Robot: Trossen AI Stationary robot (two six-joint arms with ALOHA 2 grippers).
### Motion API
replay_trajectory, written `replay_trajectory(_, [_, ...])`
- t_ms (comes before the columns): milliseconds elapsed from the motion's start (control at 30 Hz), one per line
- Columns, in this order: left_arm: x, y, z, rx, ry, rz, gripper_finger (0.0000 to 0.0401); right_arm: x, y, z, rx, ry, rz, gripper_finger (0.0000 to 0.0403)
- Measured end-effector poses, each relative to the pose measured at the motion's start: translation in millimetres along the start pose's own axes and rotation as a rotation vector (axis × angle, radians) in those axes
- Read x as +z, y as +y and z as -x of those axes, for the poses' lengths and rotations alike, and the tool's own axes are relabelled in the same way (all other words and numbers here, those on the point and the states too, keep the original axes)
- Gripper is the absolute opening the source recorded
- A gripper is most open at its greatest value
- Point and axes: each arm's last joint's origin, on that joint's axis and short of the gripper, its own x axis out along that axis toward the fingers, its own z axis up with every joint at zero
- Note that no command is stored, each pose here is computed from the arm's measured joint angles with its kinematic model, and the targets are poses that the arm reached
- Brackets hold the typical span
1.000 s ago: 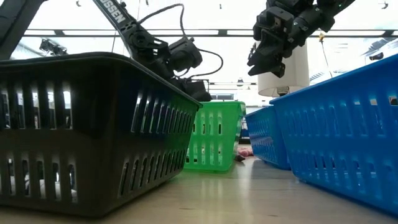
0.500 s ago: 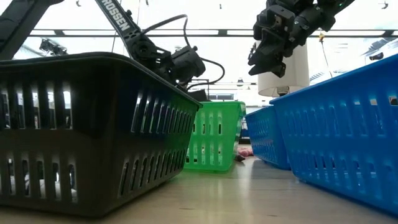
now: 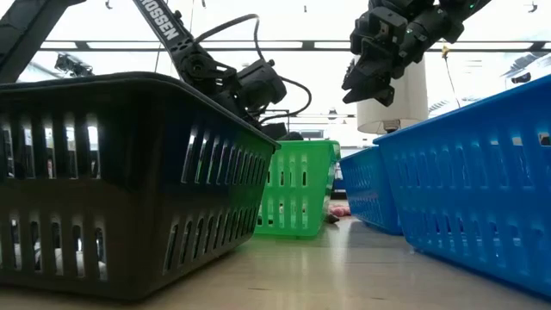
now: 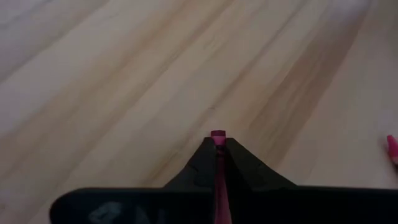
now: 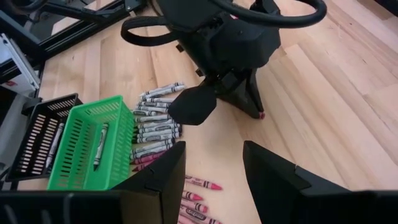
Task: Sort crayons
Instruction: Put the violet crayon into the top blue bin
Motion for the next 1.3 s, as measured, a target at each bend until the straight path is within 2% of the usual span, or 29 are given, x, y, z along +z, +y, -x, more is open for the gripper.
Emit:
replay_trajectory(167, [9, 0, 5, -0.086, 0.015, 0.113, 0.0014, 0, 0, 0, 0.000, 0.000, 0.001, 0.0169])
replay_trajectory(267, [26, -2, 23, -0.161, -0.027, 0.168, 0.0014, 0, 0, 0, 0.000, 0.001, 0.001, 0.0169])
replay_trajectory(333, [32, -4, 37, -0.173, -0.044, 0.176, 0.0014, 0, 0, 0, 0.000, 0.004, 0.000, 0.0169])
replay_trajectory(533, [33, -23, 77, -0.222, -0.045, 0.116, 0.0014, -1, 0, 0, 0.000, 0.006, 0.015, 0.0169])
replay_trajectory(733, [21, -50, 95, -0.284, -0.035, 0.035, 0.0014, -1, 0, 0, 0.000, 0.007, 0.026, 0.0169])
replay_trajectory(967, [3, -75, 103, -0.333, -0.009, -0.029, 0.0014, -1, 0, 0, 0.002, 0.006, 0.042, 0.0169])
replay_trajectory(1300, [0, -81, 105, -0.324, -0.018, -0.016, 0.0014, -1, 0, 0, 0.021, 0.010, 0.052, 0.0169])
